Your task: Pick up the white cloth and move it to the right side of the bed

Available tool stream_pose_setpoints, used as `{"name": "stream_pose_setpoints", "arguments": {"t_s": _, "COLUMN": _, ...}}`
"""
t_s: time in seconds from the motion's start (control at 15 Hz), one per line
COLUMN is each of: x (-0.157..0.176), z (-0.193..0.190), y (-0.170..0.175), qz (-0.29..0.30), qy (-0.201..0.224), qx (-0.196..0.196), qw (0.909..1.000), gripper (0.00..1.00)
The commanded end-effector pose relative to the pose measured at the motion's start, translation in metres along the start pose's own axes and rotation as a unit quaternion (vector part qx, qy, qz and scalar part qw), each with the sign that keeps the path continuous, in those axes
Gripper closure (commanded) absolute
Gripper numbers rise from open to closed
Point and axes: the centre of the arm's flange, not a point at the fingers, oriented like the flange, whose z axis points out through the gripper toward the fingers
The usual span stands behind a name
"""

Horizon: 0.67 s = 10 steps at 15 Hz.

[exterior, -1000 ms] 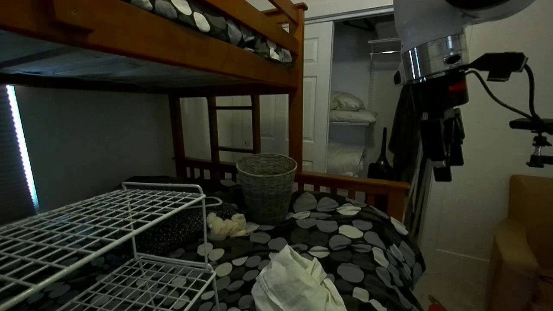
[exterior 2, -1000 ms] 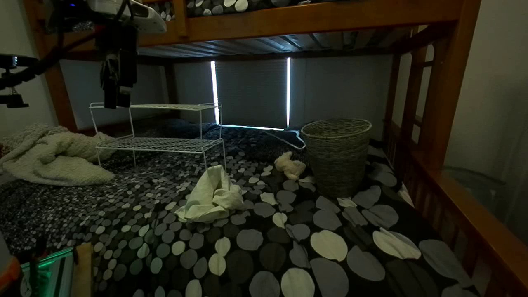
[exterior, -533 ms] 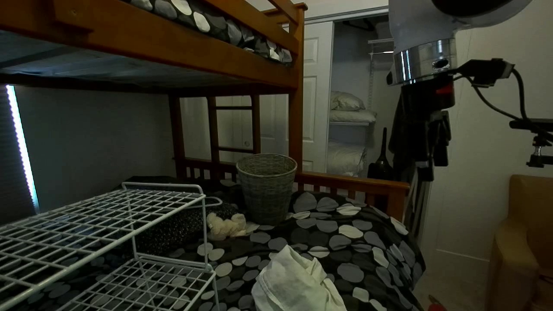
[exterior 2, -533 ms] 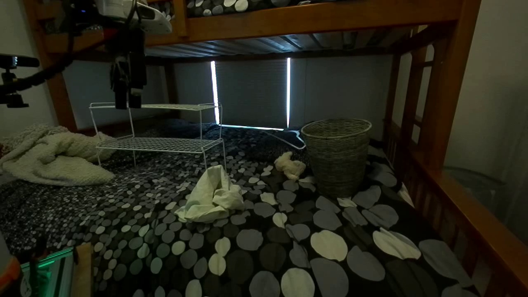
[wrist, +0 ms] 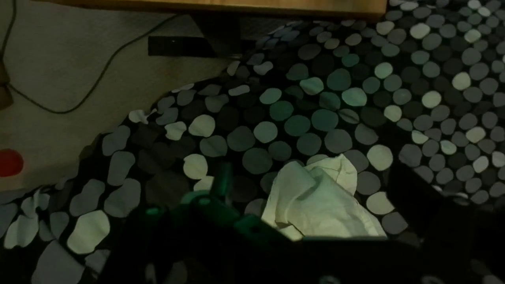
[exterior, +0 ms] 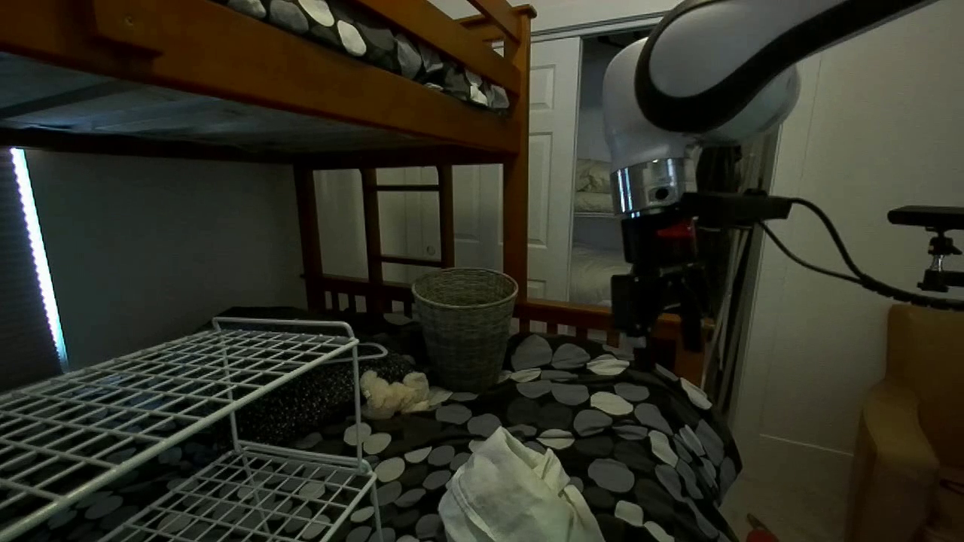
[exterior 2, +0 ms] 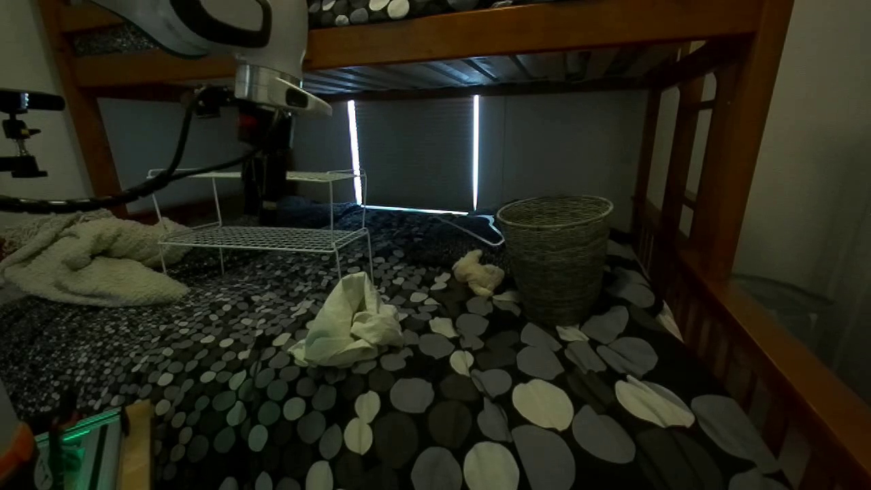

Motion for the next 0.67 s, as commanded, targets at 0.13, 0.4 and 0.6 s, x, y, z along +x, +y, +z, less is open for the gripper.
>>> {"name": "stream_pose_setpoints", "arguments": {"t_s": 0.13, "x": 0.066, "z": 0.053, "y": 0.005, "qz": 0.064, "qy": 0.036, "qx": 0.081, "qw": 0.9940, "gripper": 0.00}}
{"name": "stream_pose_setpoints", "arguments": {"t_s": 0.4, "x": 0.097, "z": 0.092, "y": 0.018, "qz": 0.097, "qy": 0.032, "qx": 0.121, "qw": 0.9874, "gripper": 0.00}}
{"name": "stream_pose_setpoints", "arguments": {"t_s": 0.6, "x": 0.119, "z": 0.124, "y": 0.031, "qz": 0.123, "qy": 0.036, "qx": 0.132, "qw": 0.9830, "gripper": 0.00}}
